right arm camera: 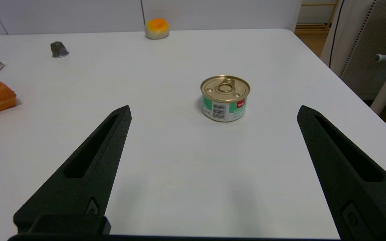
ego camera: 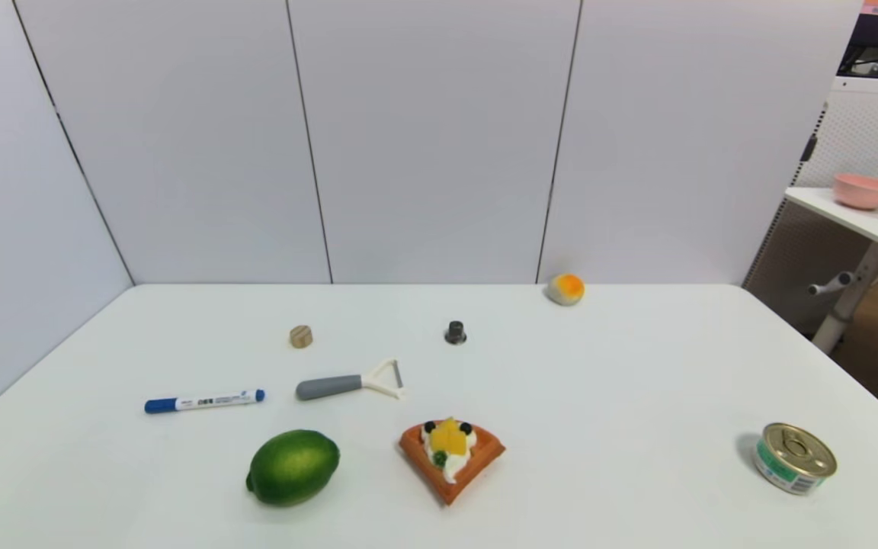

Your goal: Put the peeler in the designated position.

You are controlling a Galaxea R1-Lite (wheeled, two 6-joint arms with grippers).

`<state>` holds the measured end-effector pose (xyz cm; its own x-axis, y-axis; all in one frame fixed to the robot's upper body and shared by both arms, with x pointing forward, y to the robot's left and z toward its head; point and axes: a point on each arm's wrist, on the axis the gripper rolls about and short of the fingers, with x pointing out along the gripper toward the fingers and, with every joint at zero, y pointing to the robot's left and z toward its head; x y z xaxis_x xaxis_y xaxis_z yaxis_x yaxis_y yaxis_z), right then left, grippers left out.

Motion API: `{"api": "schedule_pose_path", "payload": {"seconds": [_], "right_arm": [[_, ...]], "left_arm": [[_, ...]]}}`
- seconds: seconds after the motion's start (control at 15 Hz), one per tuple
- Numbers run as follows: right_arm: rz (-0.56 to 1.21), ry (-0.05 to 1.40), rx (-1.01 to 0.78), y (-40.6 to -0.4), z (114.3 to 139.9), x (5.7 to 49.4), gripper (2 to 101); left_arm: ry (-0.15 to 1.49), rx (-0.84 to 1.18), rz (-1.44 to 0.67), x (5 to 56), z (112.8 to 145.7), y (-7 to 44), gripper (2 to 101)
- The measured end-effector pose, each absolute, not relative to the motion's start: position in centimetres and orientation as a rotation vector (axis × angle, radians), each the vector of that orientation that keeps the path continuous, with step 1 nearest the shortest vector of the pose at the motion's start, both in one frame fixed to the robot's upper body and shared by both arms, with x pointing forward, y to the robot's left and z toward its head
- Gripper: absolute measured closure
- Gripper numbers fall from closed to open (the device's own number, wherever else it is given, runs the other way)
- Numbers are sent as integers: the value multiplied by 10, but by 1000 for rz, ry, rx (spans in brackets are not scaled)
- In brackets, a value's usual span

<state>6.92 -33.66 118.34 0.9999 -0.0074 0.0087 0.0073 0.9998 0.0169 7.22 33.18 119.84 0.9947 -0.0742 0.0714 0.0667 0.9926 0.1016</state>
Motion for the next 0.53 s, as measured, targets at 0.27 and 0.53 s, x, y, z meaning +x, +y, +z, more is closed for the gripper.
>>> {"api": "schedule_pose_path", "payload": {"seconds": [0.27,0.53], "right_arm": [[-6,-9,16,-337,1183,69,43],[-6,-8,16,-337,1183,69,43]], "left_arm": [[6,54,-2,69,1183,333,57],[2,-35,23,69,1182,334,54]]}}
